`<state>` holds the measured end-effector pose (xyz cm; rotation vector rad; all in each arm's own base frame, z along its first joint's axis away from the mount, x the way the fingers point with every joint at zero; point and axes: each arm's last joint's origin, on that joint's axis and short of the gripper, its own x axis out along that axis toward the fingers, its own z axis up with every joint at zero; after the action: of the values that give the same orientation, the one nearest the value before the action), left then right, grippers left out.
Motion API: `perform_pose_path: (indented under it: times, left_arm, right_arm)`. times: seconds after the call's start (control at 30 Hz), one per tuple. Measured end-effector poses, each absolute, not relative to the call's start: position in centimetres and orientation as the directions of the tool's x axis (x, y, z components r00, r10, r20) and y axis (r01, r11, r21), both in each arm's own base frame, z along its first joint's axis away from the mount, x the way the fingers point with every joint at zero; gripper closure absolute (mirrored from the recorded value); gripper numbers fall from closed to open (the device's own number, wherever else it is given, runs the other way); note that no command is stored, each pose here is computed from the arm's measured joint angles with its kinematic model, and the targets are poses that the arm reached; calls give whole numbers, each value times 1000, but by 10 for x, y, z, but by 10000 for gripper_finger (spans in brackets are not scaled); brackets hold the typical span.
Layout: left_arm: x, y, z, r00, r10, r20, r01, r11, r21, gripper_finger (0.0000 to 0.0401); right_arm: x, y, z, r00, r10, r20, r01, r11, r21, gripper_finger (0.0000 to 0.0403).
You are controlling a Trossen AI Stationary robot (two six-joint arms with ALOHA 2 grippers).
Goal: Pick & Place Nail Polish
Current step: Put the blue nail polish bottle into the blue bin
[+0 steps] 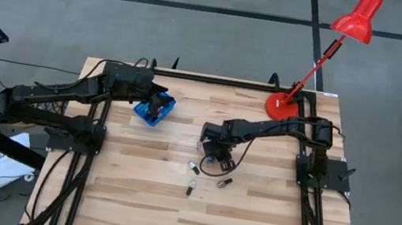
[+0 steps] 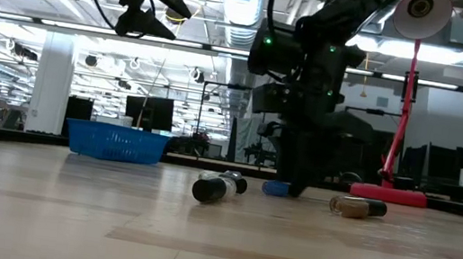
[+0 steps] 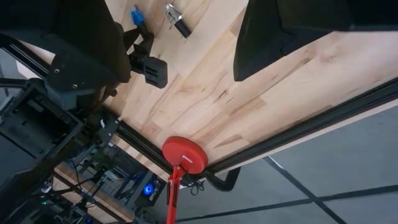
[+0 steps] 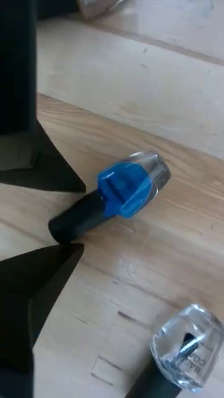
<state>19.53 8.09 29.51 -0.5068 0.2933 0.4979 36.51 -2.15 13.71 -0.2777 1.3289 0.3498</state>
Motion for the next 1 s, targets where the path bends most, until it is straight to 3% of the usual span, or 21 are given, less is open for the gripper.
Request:
perform_pose_path:
  times: [0.3, 0.6, 0.83, 1.0]
  left_arm:
    - [195, 81, 295, 841, 379, -385, -521, 760, -389, 121]
    - [195, 81, 295, 841, 379, -386, -521, 759, -390, 121]
    - [195, 81, 295, 843, 377, -385, -518, 761, -391, 121]
    - [198, 82, 302, 866, 386, -318, -492, 772, -402, 121]
  right_arm:
    - [365, -22, 137, 204, 90, -975, -411, 912, -2, 360]
    - [365, -27, 144, 230, 85, -969, -352, 936, -1, 363]
    - [352, -59, 199, 404, 40, -914, -213, 976, -51, 363]
    - [333, -83, 256, 609, -20, -793, -71, 994, -80, 363]
